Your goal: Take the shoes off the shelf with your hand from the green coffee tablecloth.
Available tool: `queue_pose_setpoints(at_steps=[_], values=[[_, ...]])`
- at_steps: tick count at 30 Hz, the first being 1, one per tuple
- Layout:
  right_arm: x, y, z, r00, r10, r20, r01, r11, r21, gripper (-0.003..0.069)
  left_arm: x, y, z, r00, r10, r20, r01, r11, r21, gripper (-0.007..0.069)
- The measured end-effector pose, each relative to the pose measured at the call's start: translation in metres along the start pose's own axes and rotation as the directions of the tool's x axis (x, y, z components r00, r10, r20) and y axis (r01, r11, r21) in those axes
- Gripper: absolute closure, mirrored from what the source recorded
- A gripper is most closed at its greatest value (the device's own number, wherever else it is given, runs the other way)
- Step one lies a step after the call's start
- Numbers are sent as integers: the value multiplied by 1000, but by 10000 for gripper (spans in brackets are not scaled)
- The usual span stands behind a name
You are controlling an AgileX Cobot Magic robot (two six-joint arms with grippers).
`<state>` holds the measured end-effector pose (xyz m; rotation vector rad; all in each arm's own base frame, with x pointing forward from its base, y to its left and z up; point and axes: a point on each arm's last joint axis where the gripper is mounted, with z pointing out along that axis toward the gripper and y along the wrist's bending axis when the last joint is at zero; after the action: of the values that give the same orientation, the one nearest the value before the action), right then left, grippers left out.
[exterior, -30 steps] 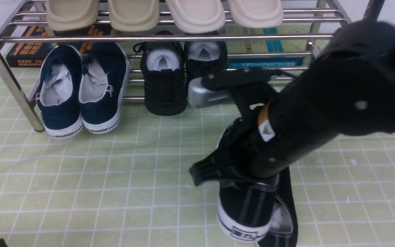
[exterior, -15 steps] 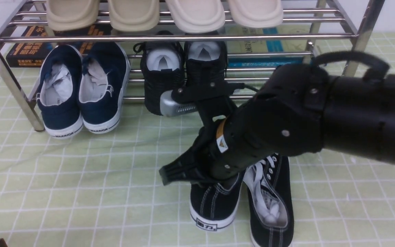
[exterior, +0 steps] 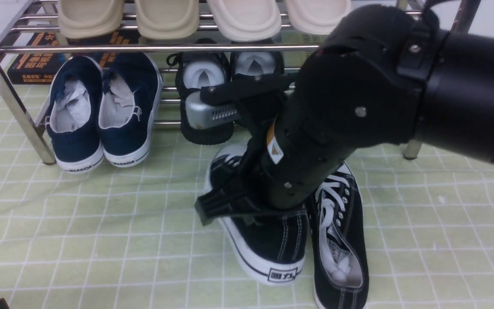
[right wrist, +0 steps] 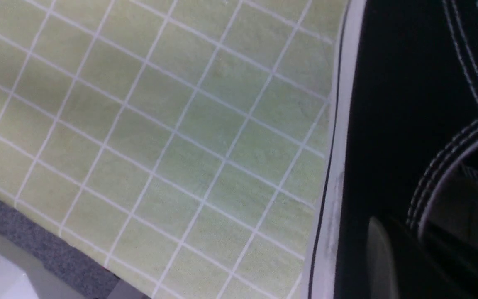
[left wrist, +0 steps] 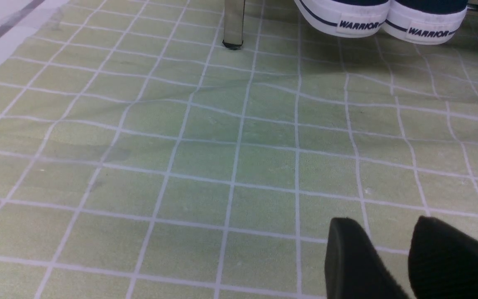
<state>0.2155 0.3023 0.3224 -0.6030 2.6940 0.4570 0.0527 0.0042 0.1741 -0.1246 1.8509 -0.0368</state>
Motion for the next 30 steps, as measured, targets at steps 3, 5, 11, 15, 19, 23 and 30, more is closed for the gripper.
queue_pose_setpoints(at_steps=[3,5,11,15,19,23,30], values=[[-1,-1,9,1000,-11,-6,11,1000,25,648,0,0,0,1000,0,0,0,1000,0,384],[-3,-3,16,1000,-19,-6,19,999,48,648,0,0,0,1000,0,0,0,1000,0,384],[-7,-7,48,1000,6,-3,-6,993,120,645,0,0,0,1000,0,0,0,1000,0,384],[-9,-9,65,1000,20,7,-21,988,153,643,0,0,0,1000,0,0,0,1000,0,384],[-11,-11,68,999,31,25,-35,985,169,640,0,0,0,1000,0,0,0,1000,0,384],[-12,-13,67,999,35,39,-42,981,189,637,0,0,0,1000,0,0,0,1000,0,384],[-14,-16,67,996,60,72,-75,971,226,630,0,0,0,1000,0,0,0,1000,0,384]])
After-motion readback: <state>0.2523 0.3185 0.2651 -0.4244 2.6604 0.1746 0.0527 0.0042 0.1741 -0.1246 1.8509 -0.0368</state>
